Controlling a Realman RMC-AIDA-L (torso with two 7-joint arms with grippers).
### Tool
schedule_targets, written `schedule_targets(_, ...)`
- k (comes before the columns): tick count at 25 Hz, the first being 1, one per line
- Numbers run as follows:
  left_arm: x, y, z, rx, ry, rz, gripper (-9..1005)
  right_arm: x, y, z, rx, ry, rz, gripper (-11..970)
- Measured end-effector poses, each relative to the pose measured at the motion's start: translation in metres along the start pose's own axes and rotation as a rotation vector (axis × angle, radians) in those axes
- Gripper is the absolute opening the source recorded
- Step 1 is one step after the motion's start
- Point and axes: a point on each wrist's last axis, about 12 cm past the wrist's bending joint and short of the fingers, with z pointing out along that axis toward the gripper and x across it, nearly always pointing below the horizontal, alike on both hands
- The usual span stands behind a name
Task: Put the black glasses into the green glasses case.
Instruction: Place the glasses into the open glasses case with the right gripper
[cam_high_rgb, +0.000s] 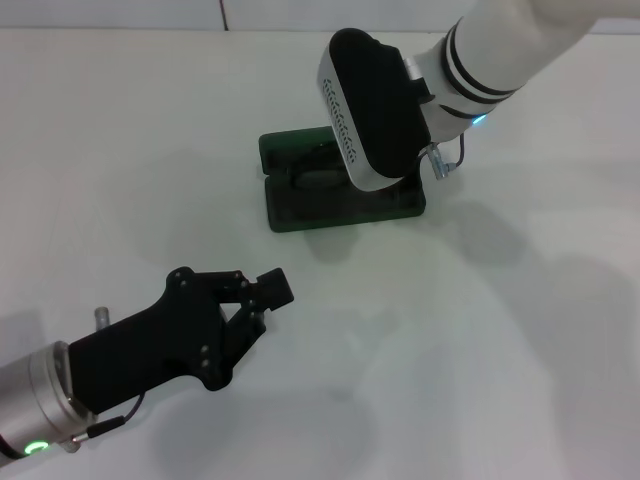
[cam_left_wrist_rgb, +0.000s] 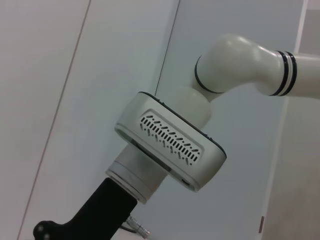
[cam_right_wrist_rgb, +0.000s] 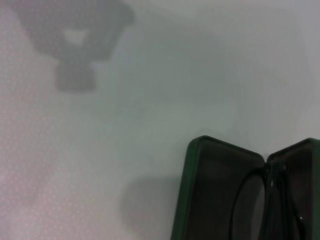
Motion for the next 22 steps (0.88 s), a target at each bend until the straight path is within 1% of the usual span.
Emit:
schedule_targets(9, 0.0002, 0.0, -0.0003, -0.002, 0.001, 0.001, 49, 0.0014, 0.0012, 0.001, 0.002, 0.004, 0.008, 114)
schedule_targets(17, 0.0005, -0.0003, -0.0003, -0.003, 0.001, 0.0, 49, 0.0008, 0.004, 0.0043, 0.006, 0.023, -0.003, 140)
schedule_targets(22, 0.001, -0.0009, -0.0005, -0.004, 0.0, -0.001, 49, -0.0026, 0.005, 0.0037, 0.011, 0.012, -0.005, 226)
